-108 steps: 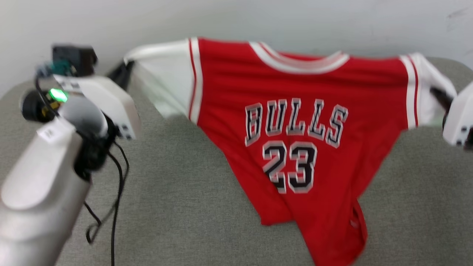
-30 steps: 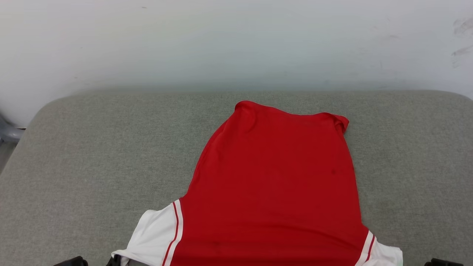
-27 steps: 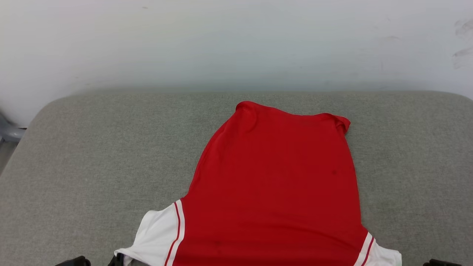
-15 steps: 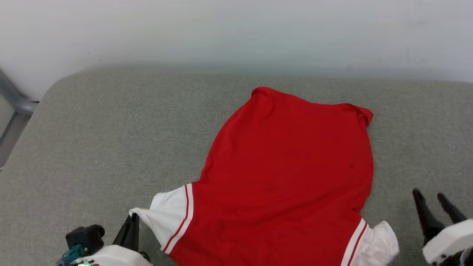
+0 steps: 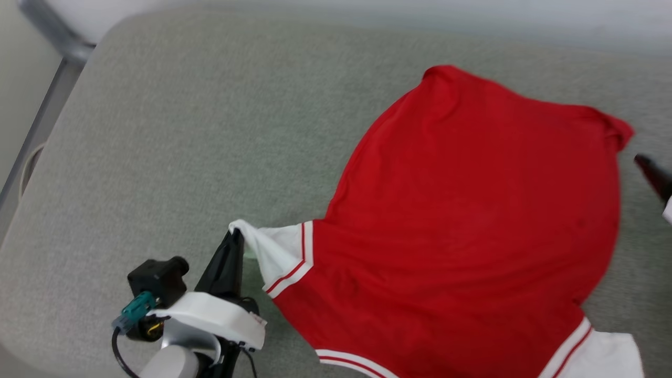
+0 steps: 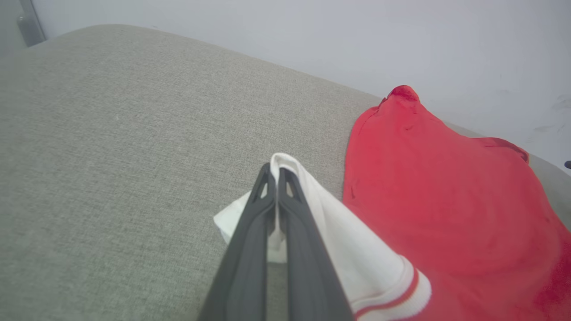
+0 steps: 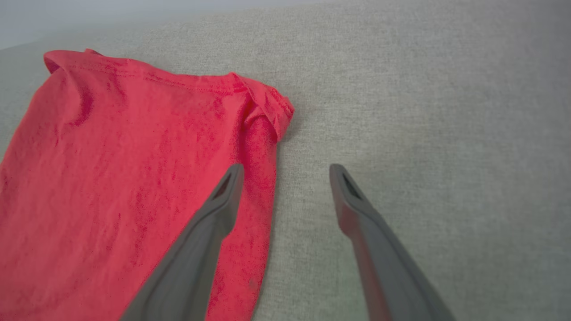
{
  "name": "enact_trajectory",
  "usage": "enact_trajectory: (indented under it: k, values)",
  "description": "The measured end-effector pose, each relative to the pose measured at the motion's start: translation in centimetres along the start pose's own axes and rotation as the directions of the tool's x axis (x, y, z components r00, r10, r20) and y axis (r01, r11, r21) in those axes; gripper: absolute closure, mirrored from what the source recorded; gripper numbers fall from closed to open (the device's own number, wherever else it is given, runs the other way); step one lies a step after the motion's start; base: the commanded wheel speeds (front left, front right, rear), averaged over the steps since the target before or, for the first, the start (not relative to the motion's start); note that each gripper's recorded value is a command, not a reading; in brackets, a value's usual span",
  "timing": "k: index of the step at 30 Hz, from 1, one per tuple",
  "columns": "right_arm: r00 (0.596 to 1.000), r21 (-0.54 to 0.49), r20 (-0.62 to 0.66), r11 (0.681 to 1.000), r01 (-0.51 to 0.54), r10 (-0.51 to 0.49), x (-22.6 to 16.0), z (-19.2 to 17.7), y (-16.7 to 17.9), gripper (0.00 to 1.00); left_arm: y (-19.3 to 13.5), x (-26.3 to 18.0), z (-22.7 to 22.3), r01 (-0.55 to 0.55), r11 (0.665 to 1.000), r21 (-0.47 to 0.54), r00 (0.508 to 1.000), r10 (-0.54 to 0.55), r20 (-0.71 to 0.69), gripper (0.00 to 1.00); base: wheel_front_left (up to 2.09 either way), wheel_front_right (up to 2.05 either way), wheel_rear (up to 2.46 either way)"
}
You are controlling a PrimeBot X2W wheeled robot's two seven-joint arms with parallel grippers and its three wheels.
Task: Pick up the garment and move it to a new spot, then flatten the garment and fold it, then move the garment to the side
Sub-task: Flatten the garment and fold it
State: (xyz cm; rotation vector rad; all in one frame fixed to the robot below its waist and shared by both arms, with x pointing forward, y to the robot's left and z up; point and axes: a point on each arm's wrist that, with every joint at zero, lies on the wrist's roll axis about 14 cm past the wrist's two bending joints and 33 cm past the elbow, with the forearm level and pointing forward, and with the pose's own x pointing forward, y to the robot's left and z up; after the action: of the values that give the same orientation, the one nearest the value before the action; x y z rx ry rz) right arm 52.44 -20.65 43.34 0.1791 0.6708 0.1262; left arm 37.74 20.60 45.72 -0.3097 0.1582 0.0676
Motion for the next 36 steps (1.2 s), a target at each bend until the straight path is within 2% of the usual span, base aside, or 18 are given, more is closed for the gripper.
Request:
enact_trajectory:
  k: [3, 8, 12, 15, 16, 17, 18, 23, 27, 36]
  values:
    - [0.998, -0.027, -0.058, 1.0, -0.006, 0.005, 2.6, 1.1, 0.6, 0.0, 0.2, 0.7, -0.2, -0.005, 1.0, -0.001, 1.0, 0.005, 0.002, 1.0, 0.0, 0.0, 0.0]
    - [0.988, -0.059, -0.152, 0.998, -0.022, 0.013, 6.5, 0.4, 1.8, 0.0, 0.4, 1.6, -1.0, -0.016, 1.0, -0.003, 1.0, 0.016, -0.01, 1.0, 0.0, 0.0, 0.0]
    - [0.971, -0.059, -0.239, 0.998, -0.032, 0.018, 9.1, -1.9, 2.3, 0.0, 1.1, 2.0, -1.6, -0.035, 0.999, 0.006, 0.999, 0.035, -0.022, 1.0, 0.0, 0.0, 0.0]
    - [0.94, -0.069, -0.342, 0.997, -0.023, -0.002, 9.9, -4.3, 1.9, 0.0, 1.4, 2.0, -2.1, -0.05, 0.999, 0.003, 0.998, 0.051, -0.033, 1.0, 0.0, 0.0, 0.0]
    - [0.929, -0.077, -0.37, 0.997, -0.021, -0.009, 10.0, -4.7, 1.7, 0.13, 1.6, 2.0, -2.3, -0.054, 0.999, 0.005, 0.998, 0.054, -0.036, 1.0, 0.0, 0.0, 0.0]
    - [0.922, -0.067, -0.387, 0.998, -0.018, -0.01, 10.1, -4.9, 1.7, 0.62, 1.8, 1.9, -2.4, -0.059, 0.998, 0.006, 0.998, 0.06, -0.038, 1.0, 0.0, 0.0, 0.0]
    - [0.916, -0.055, -0.402, 0.998, -0.014, -0.01, 10.0, -5.2, 1.5, 1.0, 1.8, 1.9, -2.4, -0.061, 0.998, 0.007, 0.997, 0.061, -0.04, 1.0, 0.0, 0.0, 0.0]
    - [0.91, -0.042, -0.414, 0.999, -0.01, -0.008, 9.4, -5.1, 1.5, 1.0, 2.1, 1.8, -2.2, -0.069, 0.998, 0.006, 0.997, 0.069, -0.032, 1.0, 0.0, 0.0, 0.0]
    - [0.93, -0.041, -0.369, 0.999, -0.014, -0.002, 8.0, -3.8, 1.6, 1.0, 2.0, 1.2, -2.0, -0.064, 0.998, 0.005, 0.998, 0.064, -0.028, 1.0, 0.0, 0.0, 0.0]
    - [0.973, -0.072, -0.228, 0.997, 0.023, -0.039, 0.4, -1.7, -1.0, 1.0, 2.5, -1.5, -1.4, -0.066, 0.998, 0.01, 0.997, 0.067, -0.032, 1.0, 0.0, 0.0, 0.0]
